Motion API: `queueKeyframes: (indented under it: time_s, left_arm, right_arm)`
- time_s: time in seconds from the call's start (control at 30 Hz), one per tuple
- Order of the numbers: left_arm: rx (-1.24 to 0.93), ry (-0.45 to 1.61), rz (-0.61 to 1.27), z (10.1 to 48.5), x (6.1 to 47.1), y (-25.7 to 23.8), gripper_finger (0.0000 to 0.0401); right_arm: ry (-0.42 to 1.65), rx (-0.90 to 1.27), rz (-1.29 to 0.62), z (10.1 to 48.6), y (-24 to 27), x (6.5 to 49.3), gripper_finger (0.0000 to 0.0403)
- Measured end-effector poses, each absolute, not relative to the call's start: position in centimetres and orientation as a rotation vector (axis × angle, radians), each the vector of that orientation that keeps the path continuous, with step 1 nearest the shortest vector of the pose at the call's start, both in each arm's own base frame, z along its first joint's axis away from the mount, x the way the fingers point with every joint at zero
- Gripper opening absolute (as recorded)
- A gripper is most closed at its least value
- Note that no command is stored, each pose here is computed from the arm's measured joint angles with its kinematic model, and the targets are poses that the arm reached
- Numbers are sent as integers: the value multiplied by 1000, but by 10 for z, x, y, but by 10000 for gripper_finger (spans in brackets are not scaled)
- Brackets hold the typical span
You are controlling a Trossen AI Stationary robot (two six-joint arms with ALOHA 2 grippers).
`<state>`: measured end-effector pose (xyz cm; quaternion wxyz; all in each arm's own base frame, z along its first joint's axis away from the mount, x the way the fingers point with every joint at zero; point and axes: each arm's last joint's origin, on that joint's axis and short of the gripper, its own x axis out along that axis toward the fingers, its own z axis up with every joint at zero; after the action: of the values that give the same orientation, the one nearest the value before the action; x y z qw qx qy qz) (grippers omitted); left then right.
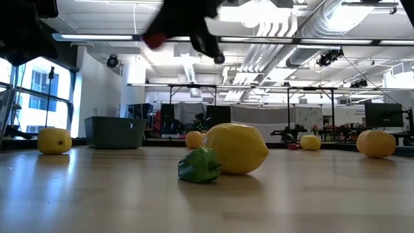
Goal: Sort produce into baskets
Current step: Put the red chili pepper into the black bin
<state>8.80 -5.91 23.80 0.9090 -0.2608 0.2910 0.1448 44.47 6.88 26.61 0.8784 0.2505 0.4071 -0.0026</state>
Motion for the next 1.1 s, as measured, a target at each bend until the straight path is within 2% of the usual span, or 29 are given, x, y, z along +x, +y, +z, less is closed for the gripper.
queueKeyframes:
  time_s: [0.27,0.47,0.83,1.1]
  left_arm:
    - [-522,605,298,238,88,-59,0]
    - [-483,611,286,237,88,-59,0]
    - [-442,595,291,238,88,-58,0]
    - [-450,593,293,238,88,-58,0]
  right_arm:
    - [516,639,-4,263,138,465,9]
    - [406,698,-31,239,168,475,9]
    - [218,794,-12,208,174,499,9]
    - [211,810,18,197,179,548,9]
